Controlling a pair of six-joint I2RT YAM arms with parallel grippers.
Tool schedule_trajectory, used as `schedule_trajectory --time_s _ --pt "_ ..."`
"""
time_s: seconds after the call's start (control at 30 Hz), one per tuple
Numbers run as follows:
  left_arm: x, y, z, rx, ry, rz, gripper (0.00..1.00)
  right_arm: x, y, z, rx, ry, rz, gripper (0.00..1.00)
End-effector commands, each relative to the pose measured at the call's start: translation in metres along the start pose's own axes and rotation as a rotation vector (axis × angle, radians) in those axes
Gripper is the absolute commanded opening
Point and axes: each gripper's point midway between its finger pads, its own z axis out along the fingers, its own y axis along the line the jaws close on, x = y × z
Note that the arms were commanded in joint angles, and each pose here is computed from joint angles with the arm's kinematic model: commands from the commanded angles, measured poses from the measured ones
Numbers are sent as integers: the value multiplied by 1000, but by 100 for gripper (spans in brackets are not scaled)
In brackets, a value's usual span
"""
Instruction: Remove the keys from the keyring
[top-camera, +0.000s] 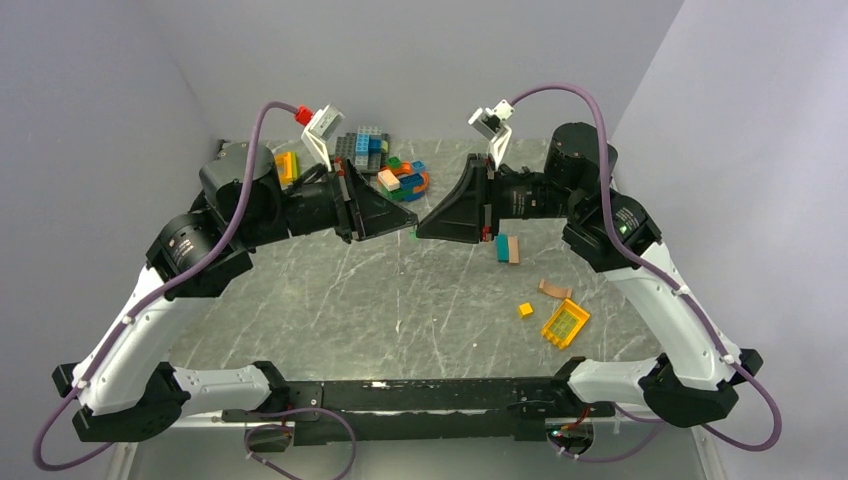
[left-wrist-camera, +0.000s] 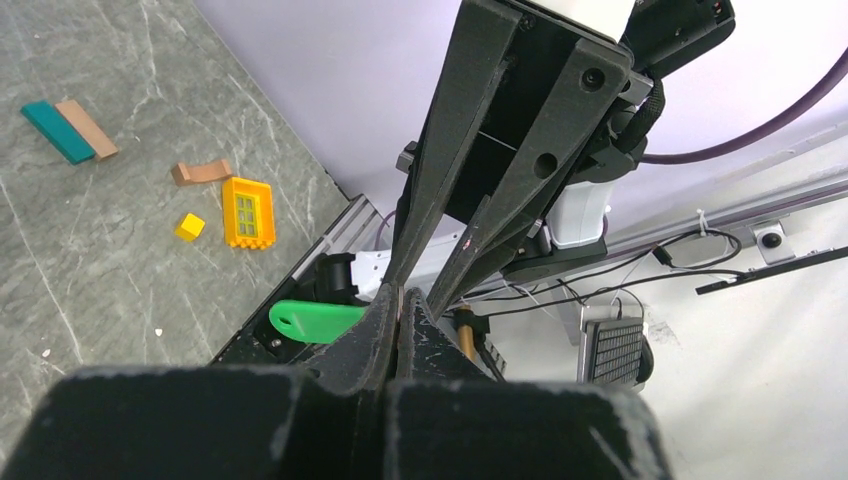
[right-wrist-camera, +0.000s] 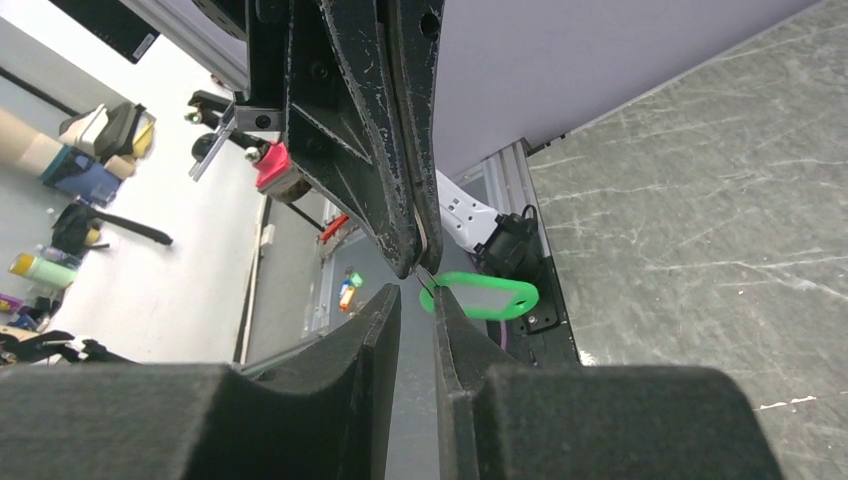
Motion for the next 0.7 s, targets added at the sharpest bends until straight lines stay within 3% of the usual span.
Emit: schedule_trajectory --time_s 0.0,0.17,0.27,0.37,0.53,0.67 --pt "-7 -9 4 42 -23 7 0 -15 4 4 -8 -42 -57 22" --pt "-9 -12 2 46 -29 14 0 -15 -1 4 16 -43 -63 23" --pt "-10 -14 1 46 -30 17 0 -16 -3 4 29 -44 -68 38" --pt "-11 -15 0 48 -34 19 0 -17 -4 3 42 -47 -74 45" --pt "-11 -16 -1 54 -36 19 0 -18 -6 4 48 -46 -74 46" --pt "-12 -16 -2 52 -39 26 0 -19 -5 4 43 -47 -78 37"
